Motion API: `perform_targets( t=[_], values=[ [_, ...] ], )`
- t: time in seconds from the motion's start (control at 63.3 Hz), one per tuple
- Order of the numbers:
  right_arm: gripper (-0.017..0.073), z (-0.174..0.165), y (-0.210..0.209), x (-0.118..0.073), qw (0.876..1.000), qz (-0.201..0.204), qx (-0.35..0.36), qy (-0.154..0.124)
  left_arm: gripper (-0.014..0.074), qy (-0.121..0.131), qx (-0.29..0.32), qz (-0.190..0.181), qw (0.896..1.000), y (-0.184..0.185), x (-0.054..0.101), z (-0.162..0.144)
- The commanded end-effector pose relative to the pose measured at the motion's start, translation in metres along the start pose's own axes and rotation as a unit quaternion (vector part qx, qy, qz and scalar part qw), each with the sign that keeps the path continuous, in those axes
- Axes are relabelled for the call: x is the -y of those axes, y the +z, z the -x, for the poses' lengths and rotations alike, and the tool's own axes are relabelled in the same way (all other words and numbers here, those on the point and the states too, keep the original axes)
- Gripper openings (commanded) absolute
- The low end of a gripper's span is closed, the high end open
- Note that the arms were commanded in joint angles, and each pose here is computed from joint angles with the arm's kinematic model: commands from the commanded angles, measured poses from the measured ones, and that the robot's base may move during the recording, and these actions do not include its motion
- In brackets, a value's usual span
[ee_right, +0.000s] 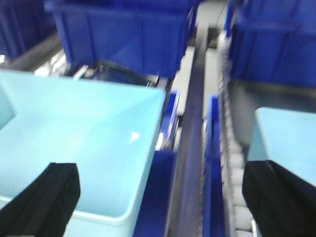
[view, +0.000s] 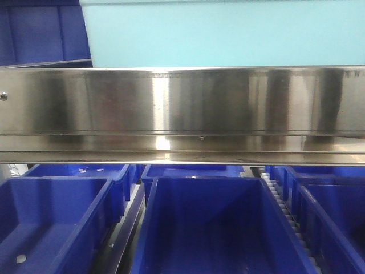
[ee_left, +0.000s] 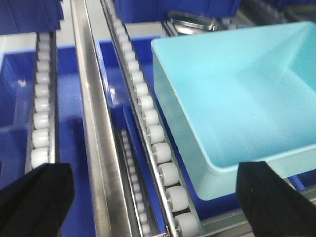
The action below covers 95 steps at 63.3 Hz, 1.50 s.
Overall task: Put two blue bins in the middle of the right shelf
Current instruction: 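Close both grippers on the light-blue bin's opposite side walls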
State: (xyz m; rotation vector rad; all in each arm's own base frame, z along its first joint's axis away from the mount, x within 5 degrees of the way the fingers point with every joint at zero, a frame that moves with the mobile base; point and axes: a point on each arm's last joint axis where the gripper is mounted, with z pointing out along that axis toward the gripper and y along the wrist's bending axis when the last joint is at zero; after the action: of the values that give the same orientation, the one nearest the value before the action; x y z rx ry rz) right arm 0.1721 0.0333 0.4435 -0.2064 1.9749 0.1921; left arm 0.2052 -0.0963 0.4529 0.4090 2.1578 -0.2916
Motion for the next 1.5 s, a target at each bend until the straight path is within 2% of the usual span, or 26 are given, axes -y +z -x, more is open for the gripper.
perform_targets(
  t=[0.0, 0.189, 0.253, 0.395, 0.458, 0.584, 0.868, 1.042, 1.105, 1.168, 1.216, 1.421, 1.452, 1.484],
  values=[
    [0.0570, 0.012, 0.022, -0.001, 0.998, 0.010, -0.059, -0.005, 0.0571, -0.004, -0.031, -0.009, 0.999, 0.013, 0.004, 0.015],
    [0.0570, 0.029, 0.066, 0.001, 0.986, 0.022, -0.163, 0.002, 0.0571, -0.015, -0.101, -0.038, 0.994, 0.056, 0.013, 0.038],
    [0.0570, 0.030, 0.081, 0.003, 0.982, 0.022, -0.188, 0.012, 0.0571, -0.008, -0.129, -0.045, 0.991, 0.071, 0.020, 0.041],
    [0.0570, 0.028, 0.112, 0.004, 0.975, 0.030, -0.218, 0.026, 0.0571, 0.017, -0.143, -0.049, 0.988, 0.107, 0.038, 0.049],
    [0.0570, 0.025, 0.125, 0.002, 0.971, 0.043, -0.231, 0.038, 0.0571, 0.018, -0.152, -0.050, 0.987, 0.123, 0.041, 0.050],
    [0.0570, 0.017, 0.146, 0.002, 0.966, 0.048, -0.251, 0.045, 0.0571, -0.008, -0.182, -0.043, 0.982, 0.151, 0.043, 0.043],
    [0.0570, 0.002, 0.184, 0.006, 0.960, 0.044, -0.270, 0.052, 0.0571, -0.008, -0.233, -0.035, 0.972, 0.198, 0.044, 0.025],
    [0.0570, -0.009, 0.202, 0.008, 0.953, 0.043, -0.293, 0.055, 0.0569, -0.008, -0.245, -0.034, 0.969, 0.208, 0.044, 0.020],
    [0.0557, -0.012, 0.206, 0.008, 0.951, 0.043, -0.300, 0.056, 0.0544, -0.009, -0.245, -0.034, 0.969, 0.208, 0.044, 0.020],
    [0.0510, -0.015, 0.210, 0.008, 0.950, 0.043, -0.306, 0.056, 0.0490, -0.009, -0.245, -0.034, 0.969, 0.208, 0.044, 0.020],
    [0.0437, -0.016, 0.211, 0.008, 0.949, 0.043, -0.308, 0.057, 0.0387, -0.009, -0.245, -0.034, 0.969, 0.208, 0.044, 0.020],
    [-0.0096, -0.018, 0.212, 0.008, 0.945, 0.044, -0.319, 0.057, -0.0111, -0.009, -0.245, -0.034, 0.969, 0.208, 0.044, 0.020],
    [-0.0165, -0.018, 0.212, 0.008, 0.945, 0.044, -0.320, 0.057, -0.0110, -0.009, -0.245, -0.034, 0.969, 0.208, 0.044, 0.020],
    [-0.0158, -0.019, 0.212, 0.008, 0.944, 0.044, -0.321, 0.057, -0.0111, -0.009, -0.245, -0.034, 0.969, 0.208, 0.044, 0.020]
  ],
)
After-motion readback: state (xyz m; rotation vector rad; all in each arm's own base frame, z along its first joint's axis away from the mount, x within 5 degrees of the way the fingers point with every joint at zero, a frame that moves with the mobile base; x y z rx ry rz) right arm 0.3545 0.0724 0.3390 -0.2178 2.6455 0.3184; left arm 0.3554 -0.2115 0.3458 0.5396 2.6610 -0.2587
